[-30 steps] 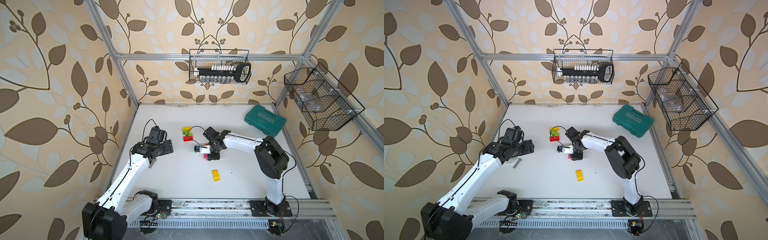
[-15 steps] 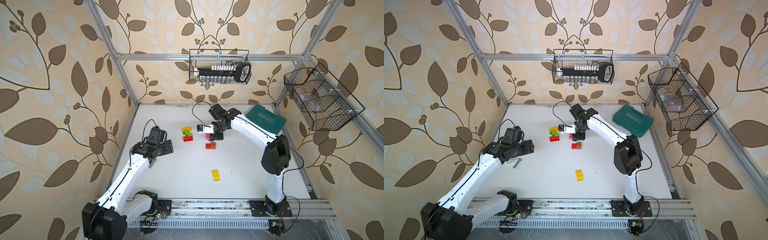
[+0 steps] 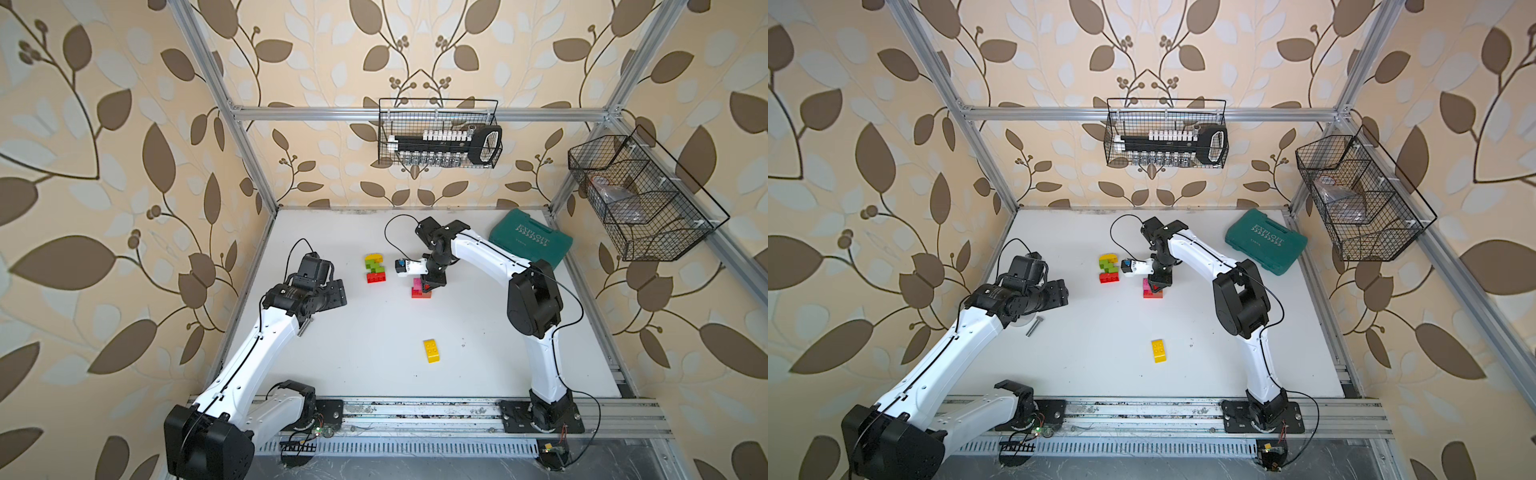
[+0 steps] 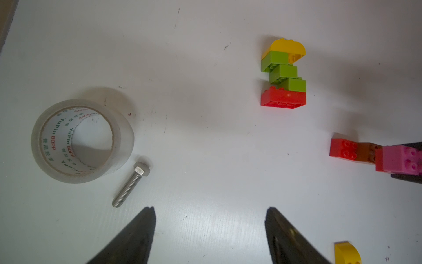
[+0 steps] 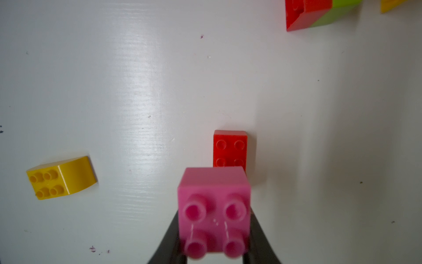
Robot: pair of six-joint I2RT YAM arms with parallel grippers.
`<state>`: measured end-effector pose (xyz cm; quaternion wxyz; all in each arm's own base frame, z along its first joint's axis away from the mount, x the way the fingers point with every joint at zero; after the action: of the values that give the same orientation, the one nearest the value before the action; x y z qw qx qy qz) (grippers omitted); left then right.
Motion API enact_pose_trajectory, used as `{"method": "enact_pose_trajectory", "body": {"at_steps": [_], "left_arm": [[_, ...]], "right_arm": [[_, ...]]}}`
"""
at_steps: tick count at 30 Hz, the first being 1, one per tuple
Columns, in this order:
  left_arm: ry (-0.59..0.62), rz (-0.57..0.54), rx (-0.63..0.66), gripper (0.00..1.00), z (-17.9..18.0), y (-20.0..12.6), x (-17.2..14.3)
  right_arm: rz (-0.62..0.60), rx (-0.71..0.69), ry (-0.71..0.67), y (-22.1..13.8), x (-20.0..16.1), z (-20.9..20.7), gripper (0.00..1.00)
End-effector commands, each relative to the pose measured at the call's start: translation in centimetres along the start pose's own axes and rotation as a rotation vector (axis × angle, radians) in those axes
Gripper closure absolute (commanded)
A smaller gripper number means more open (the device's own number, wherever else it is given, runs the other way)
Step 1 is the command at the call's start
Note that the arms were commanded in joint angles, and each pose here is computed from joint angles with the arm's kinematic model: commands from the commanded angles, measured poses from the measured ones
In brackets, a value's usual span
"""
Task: Assemble the letter s with lego
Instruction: Assemble the lego brick with the lego brick.
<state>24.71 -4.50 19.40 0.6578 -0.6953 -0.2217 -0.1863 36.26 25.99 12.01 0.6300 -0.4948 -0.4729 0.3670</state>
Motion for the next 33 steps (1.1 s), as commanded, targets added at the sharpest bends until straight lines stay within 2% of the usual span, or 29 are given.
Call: {"method": "enact_pose_trajectory", "body": {"at_steps": [1, 13, 23, 28, 33], "left_arm": [[-0.004, 0.0, 0.027, 0.22, 0.6, -0.1, -0.2], [-0.003, -0.004, 0.014, 0.21, 0.5, -0.1, -0.1], [0.045, -0.003, -0.291, 0.18, -3.7, 0.3, 0.3], [0.053, 0.026, -0.364, 0.18, -4.7, 0.7, 0.2], [0.05, 0.037, -0.362, 0.18, -4.7, 0.9, 0.1]], "right_arm": [[-0.007, 0.03, -0.007, 0.8, 0.3, -0.1, 0.89], [-0.015, -0.014, -0.013, 1.6, 0.6, -1.0, 0.89], [-0.014, -0.033, -0.01, 1.4, 0.2, -1.2, 0.89], [-0.016, -0.035, -0.01, 1.3, 0.0, -1.2, 0.89], [-0.007, -0.036, -0.007, 1.7, -0.4, -1.0, 0.89]]}}
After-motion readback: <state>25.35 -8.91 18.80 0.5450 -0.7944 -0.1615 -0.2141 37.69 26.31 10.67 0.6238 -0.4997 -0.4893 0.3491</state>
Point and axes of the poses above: each gripper's point midway between its finger pads, its own y axis out along the fingers, its own z axis along the line the jaws close on, x = y × z, the point moved 4 cm from there along -y, back along the fingers, and after that the axes turned 13 degrees about y, right-handed, at the moved point
